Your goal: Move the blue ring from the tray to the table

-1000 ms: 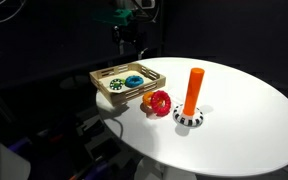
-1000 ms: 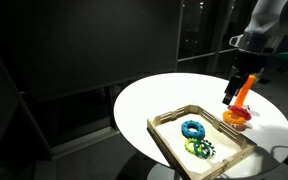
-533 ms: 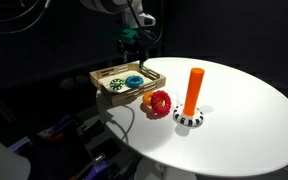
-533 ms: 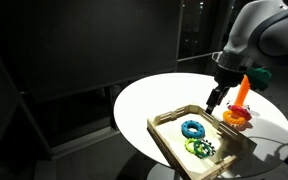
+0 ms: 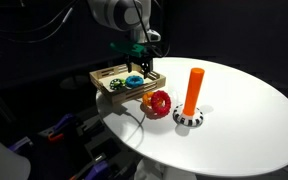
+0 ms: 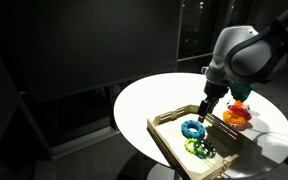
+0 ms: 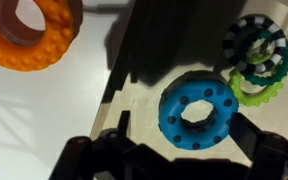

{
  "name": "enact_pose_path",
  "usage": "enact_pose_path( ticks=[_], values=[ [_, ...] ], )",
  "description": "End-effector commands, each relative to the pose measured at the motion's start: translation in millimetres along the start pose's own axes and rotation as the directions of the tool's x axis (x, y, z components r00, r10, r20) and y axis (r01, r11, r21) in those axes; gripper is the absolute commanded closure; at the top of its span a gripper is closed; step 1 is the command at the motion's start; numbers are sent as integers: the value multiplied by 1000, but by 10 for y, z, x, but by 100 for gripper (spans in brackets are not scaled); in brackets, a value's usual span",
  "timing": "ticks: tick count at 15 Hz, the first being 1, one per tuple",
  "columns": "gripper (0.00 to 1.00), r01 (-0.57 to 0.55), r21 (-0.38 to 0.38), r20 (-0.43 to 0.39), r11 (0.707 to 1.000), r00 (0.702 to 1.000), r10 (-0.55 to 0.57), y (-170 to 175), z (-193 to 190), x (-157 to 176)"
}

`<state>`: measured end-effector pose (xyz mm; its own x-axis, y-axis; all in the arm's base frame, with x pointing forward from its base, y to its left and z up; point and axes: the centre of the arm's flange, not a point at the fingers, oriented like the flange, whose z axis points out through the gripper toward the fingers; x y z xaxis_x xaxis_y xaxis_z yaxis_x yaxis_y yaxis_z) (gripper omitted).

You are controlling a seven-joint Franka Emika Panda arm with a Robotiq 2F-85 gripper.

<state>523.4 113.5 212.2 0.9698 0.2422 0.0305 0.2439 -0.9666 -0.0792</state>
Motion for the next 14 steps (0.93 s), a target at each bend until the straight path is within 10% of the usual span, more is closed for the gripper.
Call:
enact_pose_path(
  ticks=[1, 14],
  values=[
    [0, 1, -14, 10, 1000, 1000, 0, 65, 126, 224],
    [0, 33, -68, 46, 997, 999, -30, 67, 436, 405]
  ],
)
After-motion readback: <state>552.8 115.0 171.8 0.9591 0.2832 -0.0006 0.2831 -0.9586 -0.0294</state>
